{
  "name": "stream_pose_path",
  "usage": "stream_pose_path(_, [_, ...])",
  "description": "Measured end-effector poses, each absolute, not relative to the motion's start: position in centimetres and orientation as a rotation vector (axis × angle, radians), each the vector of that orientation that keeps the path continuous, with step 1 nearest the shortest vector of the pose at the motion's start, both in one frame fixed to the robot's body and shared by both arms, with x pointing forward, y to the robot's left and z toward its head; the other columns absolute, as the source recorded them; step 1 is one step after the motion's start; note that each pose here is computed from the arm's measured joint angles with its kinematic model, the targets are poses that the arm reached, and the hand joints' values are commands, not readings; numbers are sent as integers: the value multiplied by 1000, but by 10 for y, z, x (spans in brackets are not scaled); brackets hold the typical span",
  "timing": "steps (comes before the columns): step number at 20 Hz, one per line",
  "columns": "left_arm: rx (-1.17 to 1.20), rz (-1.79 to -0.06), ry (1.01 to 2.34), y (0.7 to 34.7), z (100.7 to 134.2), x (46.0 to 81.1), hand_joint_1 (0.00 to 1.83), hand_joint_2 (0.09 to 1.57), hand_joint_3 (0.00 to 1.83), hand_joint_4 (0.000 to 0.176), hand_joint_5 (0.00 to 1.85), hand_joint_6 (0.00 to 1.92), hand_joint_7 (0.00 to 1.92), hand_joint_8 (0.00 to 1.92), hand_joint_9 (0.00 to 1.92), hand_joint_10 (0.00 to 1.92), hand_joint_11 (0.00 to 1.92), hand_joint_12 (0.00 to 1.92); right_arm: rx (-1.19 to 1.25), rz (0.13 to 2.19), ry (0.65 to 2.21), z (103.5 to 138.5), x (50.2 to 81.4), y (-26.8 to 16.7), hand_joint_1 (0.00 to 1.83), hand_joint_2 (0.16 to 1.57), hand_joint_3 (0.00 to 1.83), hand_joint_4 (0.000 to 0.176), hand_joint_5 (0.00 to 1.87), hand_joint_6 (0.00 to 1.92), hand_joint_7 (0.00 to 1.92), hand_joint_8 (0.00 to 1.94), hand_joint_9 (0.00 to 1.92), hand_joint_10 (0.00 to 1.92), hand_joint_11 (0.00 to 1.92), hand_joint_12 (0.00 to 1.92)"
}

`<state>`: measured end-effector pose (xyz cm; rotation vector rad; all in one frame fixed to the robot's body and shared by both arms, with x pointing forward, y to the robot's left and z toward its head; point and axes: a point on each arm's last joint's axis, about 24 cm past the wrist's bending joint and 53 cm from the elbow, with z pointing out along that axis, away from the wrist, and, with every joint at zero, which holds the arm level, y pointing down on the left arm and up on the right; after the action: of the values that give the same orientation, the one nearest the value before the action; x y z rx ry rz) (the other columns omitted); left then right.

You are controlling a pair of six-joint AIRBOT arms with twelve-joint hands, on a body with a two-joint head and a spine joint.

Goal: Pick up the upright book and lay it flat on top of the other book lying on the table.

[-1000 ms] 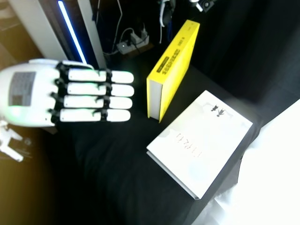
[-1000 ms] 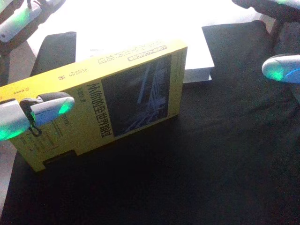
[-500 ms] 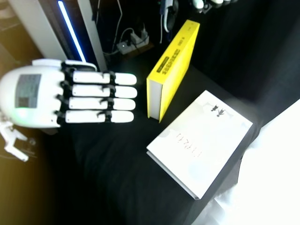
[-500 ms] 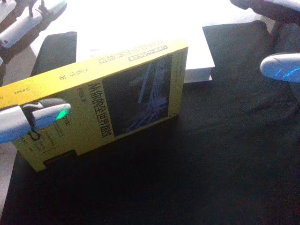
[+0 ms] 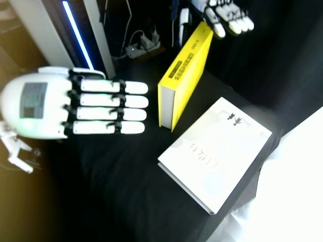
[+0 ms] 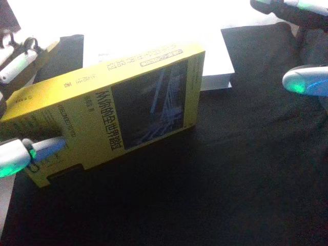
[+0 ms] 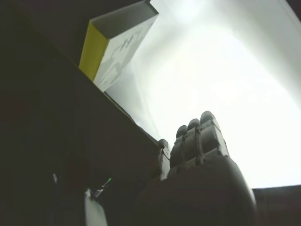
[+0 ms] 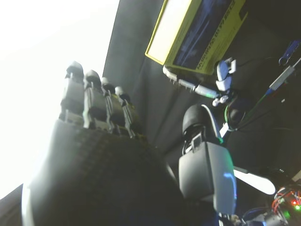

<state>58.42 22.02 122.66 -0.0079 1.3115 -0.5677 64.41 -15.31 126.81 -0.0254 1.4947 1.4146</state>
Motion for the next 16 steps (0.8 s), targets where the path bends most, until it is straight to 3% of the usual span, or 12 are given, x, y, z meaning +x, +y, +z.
stream_pose_path(1, [-20, -584, 1308, 221, 1227, 584, 801, 1176, 3, 0, 686, 61, 1106, 194, 1031, 933, 745, 1718, -25, 1415, 1494, 1268, 644, -153, 346, 1222, 6, 0, 0, 0, 0, 0, 0, 0, 0, 0])
stream_pose_path(2, [-20, -587, 1298, 221, 1230, 584, 1013, 1185, 11, 0, 811, 961, 1321, 332, 1161, 980, 896, 1520, -25, 1415, 1494, 1268, 644, -153, 330, 1231, 10, 0, 0, 0, 0, 0, 0, 0, 0, 0])
stream_pose_path(3, [-22, -602, 1282, 220, 1234, 582, 1088, 1196, 5, 0, 821, 1161, 1307, 547, 1218, 1024, 988, 1466, -25, 1415, 1494, 1268, 644, -153, 322, 1233, 10, 0, 0, 0, 0, 0, 0, 0, 0, 0])
stream_pose_path(5, [-10, -611, 1265, 217, 1238, 576, 1106, 1212, 1, 0, 804, 1242, 1205, 910, 1222, 1179, 1094, 1513, -26, 1415, 1493, 1269, 644, -153, 356, 1234, 9, 1, 0, 0, 0, 0, 0, 0, 0, 0])
stream_pose_path(7, [6, -616, 1253, 217, 1242, 571, 1101, 1216, 0, 0, 797, 1257, 1178, 1063, 1230, 1265, 1120, 1559, -17, 1413, 1495, 1268, 645, -155, 330, 1252, 15, 0, 0, 0, 0, 0, 0, 0, 0, 0])
stream_pose_path(16, [92, -688, 1114, 205, 1281, 548, 1114, 1198, 0, 0, 828, 1209, 1176, 914, 1222, 1108, 1127, 1421, 19, 1407, 1481, 1270, 652, -163, 192, 1311, 24, 0, 0, 0, 0, 0, 0, 0, 0, 0])
